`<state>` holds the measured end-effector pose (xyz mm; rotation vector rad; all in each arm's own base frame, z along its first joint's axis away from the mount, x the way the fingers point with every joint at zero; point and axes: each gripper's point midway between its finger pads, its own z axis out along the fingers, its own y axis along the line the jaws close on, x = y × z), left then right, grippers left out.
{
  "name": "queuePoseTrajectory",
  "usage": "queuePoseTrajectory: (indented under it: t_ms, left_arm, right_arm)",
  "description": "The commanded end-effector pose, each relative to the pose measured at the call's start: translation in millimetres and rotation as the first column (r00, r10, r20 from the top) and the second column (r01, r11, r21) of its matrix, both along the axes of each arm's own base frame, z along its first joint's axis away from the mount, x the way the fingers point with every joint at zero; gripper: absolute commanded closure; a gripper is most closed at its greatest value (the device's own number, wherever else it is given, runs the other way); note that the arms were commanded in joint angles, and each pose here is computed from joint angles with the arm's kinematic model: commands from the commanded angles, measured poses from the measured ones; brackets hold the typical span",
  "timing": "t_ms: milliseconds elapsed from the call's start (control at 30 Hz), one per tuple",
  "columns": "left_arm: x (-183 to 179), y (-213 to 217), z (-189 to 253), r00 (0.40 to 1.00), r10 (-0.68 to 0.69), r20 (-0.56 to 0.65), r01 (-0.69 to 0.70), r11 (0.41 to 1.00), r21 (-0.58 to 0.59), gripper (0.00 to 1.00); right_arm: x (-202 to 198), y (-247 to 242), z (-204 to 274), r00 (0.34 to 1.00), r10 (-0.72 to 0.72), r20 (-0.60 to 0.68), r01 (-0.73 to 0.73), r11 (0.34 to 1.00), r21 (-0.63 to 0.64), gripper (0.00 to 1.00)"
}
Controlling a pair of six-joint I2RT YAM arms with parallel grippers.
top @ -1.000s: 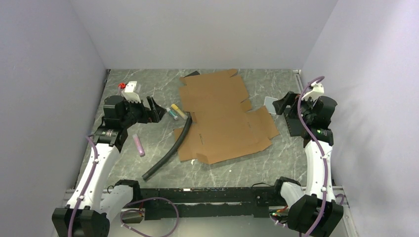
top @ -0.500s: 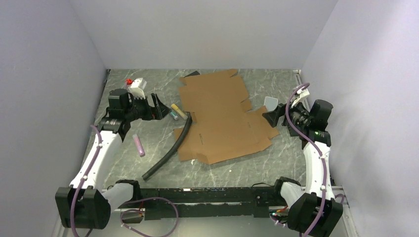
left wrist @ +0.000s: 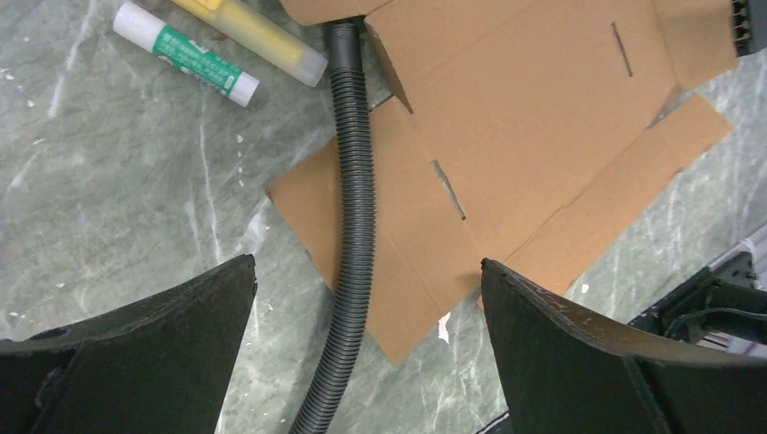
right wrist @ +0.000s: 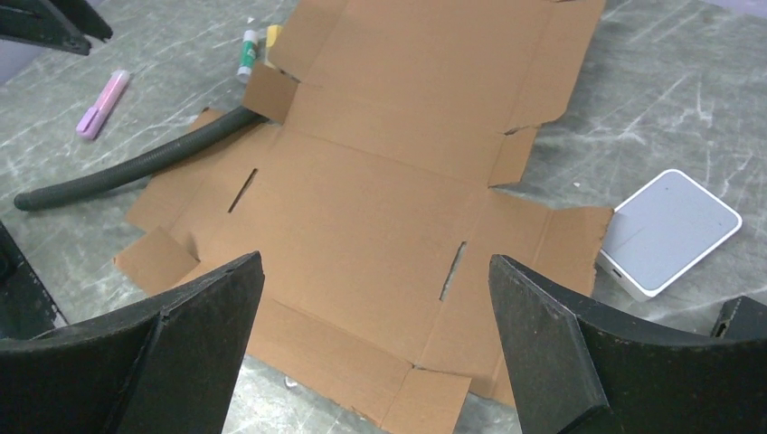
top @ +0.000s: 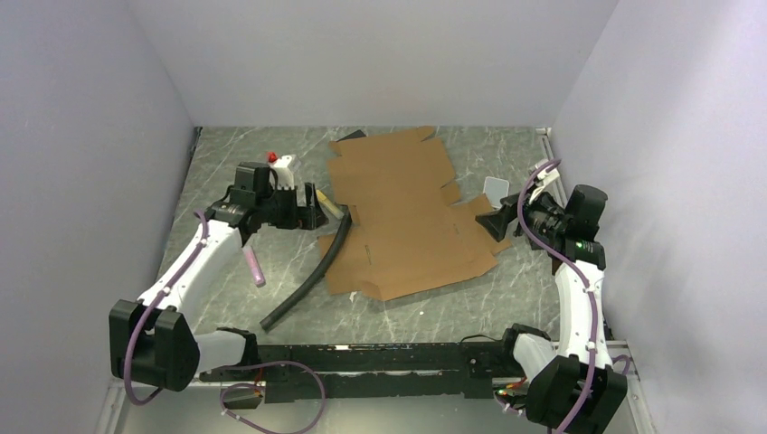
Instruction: Fold the paper box
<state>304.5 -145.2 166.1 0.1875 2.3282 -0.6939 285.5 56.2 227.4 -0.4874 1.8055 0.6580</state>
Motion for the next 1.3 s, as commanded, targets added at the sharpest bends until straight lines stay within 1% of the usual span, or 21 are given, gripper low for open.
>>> queuePoseTrajectory:
  t_ms: [0,133,233,300,333,433,533,667,733,800,867,1033,1167,1267]
  left_arm:
    - [10,6,7,0.999,0.015,0.046,-0.019,0.997,0.076,0.01]
    - [13,-4,-3,1.000,-0.001,0.024,-0.002,0.994,0.111,0.01]
    - [18,-14,1,1.000,-0.012,0.005,0.011,0.978,0.210,0.01]
    - [24,-24,11,0.999,-0.032,0.024,0.024,0.957,0.288,0.01]
    - [26,-31,17,0.998,-0.051,0.036,0.038,0.951,0.308,0.01]
    - [31,-52,25,0.988,-0.133,0.084,0.100,0.945,0.312,0.01]
    - [29,-58,11,0.980,-0.178,0.094,0.141,0.940,0.309,0.01]
    - [26,-55,-14,0.977,-0.195,0.088,0.157,0.932,0.327,0.01]
    - [22,-56,-22,0.975,-0.219,0.049,0.190,0.921,0.339,0.01]
    - [25,-50,-32,0.982,-0.190,0.003,0.175,0.911,0.373,0.01]
    - [24,-52,-41,0.981,-0.187,-0.042,0.189,0.907,0.375,0.02]
    - [22,-58,-58,0.972,-0.202,-0.122,0.233,0.902,0.363,0.08]
    - [22,-54,-67,0.973,-0.183,-0.139,0.223,0.897,0.381,0.13]
    - [23,-49,-78,0.974,-0.156,-0.167,0.213,0.885,0.414,0.19]
  right_arm:
    - [-9,11,5,0.994,0.093,0.052,-0.092,0.996,-0.018,0.00]
    - [-10,14,3,0.993,0.109,0.051,-0.109,0.994,-0.017,0.00]
    - [-10,15,1,0.992,0.117,0.055,-0.116,0.993,-0.014,0.00]
    - [-12,17,0,0.990,0.129,0.056,-0.129,0.992,-0.002,0.00]
    - [-12,18,1,0.989,0.134,0.058,-0.134,0.991,0.001,0.00]
    - [-13,18,1,0.988,0.141,0.061,-0.141,0.990,-0.005,0.00]
    - [-13,18,-1,0.988,0.144,0.063,-0.143,0.990,-0.015,0.00]
    - [-12,16,-3,0.989,0.138,0.051,-0.138,0.990,-0.017,0.00]
    - [-11,15,-5,0.990,0.135,0.041,-0.134,0.991,-0.019,0.00]
    - [-11,15,-6,0.990,0.134,0.037,-0.133,0.991,-0.022,0.00]
    - [-11,14,-5,0.990,0.135,0.037,-0.134,0.991,-0.025,0.00]
    - [-12,15,-5,0.989,0.140,0.040,-0.139,0.990,-0.026,0.00]
    - [-12,16,-4,0.989,0.143,0.041,-0.141,0.990,-0.028,0.00]
    - [-14,17,-3,0.988,0.147,0.046,-0.146,0.989,-0.030,0.00]
